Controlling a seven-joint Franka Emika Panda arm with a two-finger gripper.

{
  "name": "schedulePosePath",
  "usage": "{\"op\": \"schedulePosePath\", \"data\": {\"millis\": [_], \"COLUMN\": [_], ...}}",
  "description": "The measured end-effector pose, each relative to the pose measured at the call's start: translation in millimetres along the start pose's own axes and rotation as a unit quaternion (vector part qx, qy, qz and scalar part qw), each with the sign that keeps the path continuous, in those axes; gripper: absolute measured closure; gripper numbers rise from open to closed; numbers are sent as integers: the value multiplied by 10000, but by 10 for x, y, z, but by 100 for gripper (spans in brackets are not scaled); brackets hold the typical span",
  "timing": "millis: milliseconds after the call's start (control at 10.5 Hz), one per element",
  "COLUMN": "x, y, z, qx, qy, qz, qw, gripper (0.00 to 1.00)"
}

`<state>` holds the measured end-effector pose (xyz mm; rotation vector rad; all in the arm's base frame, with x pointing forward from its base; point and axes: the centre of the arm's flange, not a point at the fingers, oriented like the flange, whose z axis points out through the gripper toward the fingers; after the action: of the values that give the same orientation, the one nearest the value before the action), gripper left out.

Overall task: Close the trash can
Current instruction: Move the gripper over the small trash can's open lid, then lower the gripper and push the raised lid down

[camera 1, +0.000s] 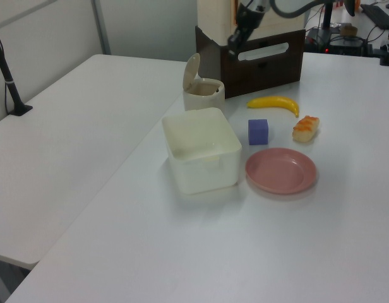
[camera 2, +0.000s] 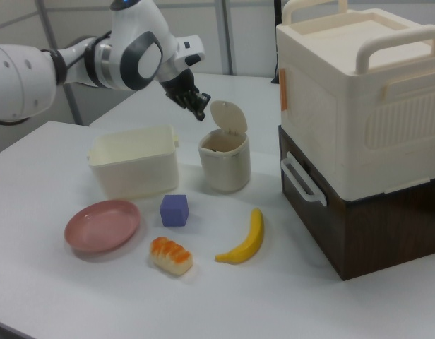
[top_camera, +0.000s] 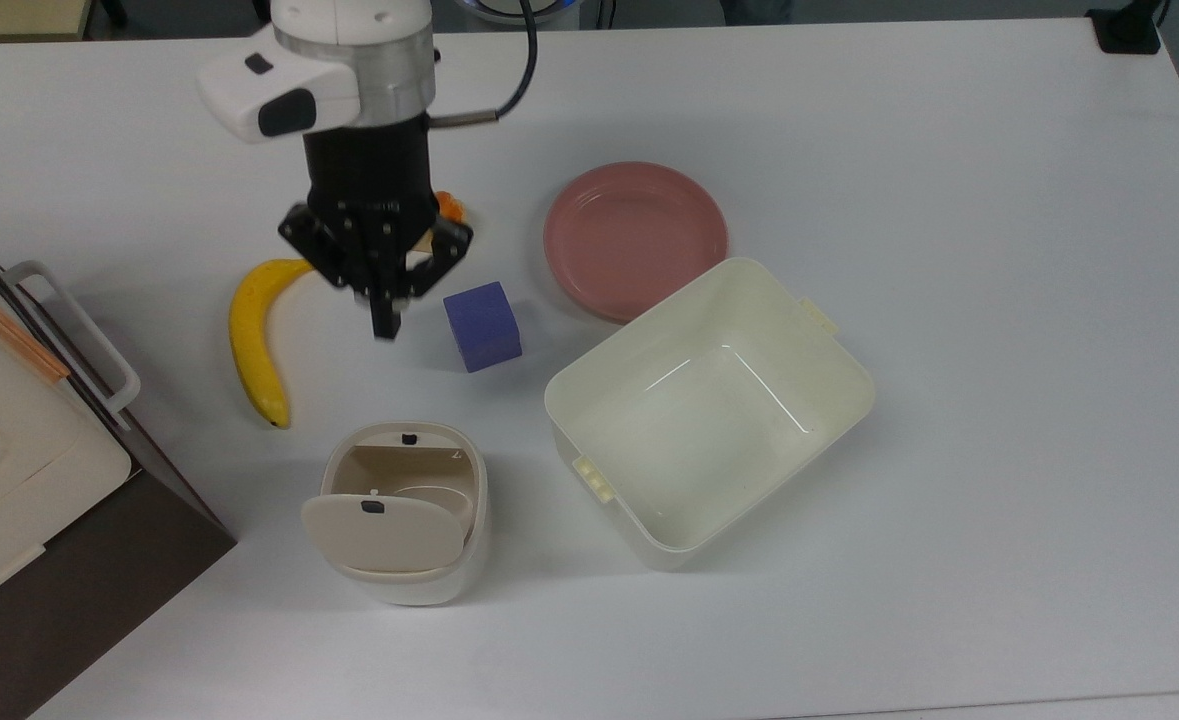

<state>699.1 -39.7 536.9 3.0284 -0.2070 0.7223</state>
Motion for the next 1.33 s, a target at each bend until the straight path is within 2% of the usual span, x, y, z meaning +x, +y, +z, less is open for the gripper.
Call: {"op": "schedulePosePath", "data": {"millis": [190,475,759,1329], "x": [181,421,562,416], "y": [-11,11,-24,-117], "z": [100,168,190,861], "qx": [145,349,508,400], "qy": [621,1348,1924,1781], "qz": [294,705,766,503], "qw": [9975,9878,9770,9819], "gripper": [99,99,99,99]}}
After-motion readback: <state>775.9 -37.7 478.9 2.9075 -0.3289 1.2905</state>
